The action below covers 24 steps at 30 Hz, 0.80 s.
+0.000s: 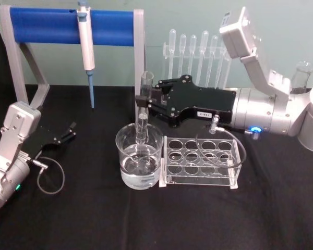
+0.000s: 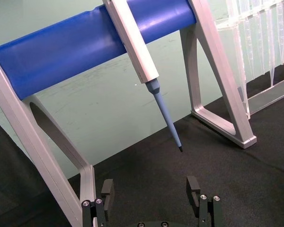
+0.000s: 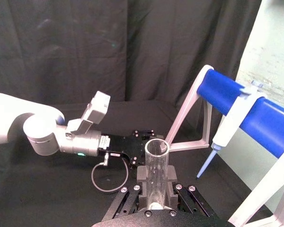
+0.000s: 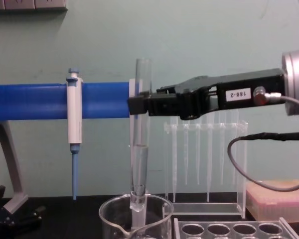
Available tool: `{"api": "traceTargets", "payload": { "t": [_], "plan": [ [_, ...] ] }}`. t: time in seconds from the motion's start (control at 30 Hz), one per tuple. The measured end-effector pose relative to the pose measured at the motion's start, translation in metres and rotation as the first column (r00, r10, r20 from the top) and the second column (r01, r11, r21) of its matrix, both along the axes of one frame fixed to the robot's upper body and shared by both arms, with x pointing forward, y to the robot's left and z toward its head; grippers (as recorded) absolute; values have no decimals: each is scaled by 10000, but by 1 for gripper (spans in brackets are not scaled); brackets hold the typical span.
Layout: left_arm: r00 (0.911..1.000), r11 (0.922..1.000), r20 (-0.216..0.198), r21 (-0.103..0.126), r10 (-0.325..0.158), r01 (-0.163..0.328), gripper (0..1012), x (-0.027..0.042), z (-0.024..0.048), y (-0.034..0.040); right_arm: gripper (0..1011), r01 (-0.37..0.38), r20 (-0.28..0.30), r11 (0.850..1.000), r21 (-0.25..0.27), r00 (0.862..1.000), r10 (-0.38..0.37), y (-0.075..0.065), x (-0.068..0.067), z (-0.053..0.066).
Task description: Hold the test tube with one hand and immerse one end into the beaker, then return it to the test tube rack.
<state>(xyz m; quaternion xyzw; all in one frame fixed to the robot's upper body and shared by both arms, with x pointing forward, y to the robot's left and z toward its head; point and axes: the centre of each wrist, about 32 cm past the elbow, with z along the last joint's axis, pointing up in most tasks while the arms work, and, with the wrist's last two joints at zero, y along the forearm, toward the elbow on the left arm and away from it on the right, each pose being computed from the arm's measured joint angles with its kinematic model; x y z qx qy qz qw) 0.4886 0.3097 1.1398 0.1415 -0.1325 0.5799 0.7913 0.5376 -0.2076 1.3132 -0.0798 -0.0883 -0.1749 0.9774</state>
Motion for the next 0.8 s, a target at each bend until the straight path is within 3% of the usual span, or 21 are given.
{"api": "traceTargets", "payload": {
  "t": [0.8],
  "plan": [
    [10000,10000,0,0,0,0,1000,0,0,0,241,251,-400,9985,-482,9988,-270,46,68,-409]
  ]
}}
